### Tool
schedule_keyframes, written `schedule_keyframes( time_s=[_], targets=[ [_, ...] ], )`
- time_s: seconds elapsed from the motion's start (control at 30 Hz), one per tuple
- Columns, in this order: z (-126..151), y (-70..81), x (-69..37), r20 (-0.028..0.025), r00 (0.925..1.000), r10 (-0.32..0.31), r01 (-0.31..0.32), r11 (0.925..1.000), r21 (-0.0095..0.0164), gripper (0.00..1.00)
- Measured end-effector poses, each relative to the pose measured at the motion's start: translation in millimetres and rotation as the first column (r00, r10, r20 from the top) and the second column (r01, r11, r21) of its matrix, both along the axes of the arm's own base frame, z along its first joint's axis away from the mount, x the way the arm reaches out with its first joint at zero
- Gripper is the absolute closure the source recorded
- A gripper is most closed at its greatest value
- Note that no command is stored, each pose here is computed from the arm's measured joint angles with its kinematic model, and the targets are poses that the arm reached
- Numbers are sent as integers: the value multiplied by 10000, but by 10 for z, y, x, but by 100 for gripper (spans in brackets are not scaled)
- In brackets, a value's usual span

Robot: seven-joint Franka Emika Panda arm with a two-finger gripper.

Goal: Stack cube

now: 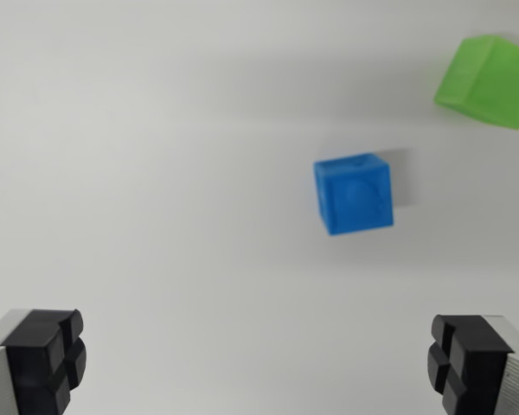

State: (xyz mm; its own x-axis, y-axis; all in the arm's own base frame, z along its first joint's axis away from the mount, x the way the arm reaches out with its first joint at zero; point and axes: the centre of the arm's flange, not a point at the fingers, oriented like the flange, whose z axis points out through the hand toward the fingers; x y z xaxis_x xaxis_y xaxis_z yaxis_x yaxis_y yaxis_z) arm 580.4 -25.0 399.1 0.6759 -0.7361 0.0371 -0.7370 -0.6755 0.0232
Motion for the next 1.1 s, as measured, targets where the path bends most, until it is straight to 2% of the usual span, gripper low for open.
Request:
schedule_keyframes(
  time_s=[0.17,0.33,0.6,0.9,1.1],
  targets=[
    [-67,-34,-16,-12,10000,78,-78,10000,8,0],
    [-170,-91,-31,-17,9998,190,-190,9998,28,0],
    [-375,-202,-66,-45,9992,398,-398,9992,87,0],
    [-617,-336,-110,-62,9978,667,-666,9977,139,0],
    [-816,-444,-144,-78,9960,885,-883,9959,193,0]
  ],
)
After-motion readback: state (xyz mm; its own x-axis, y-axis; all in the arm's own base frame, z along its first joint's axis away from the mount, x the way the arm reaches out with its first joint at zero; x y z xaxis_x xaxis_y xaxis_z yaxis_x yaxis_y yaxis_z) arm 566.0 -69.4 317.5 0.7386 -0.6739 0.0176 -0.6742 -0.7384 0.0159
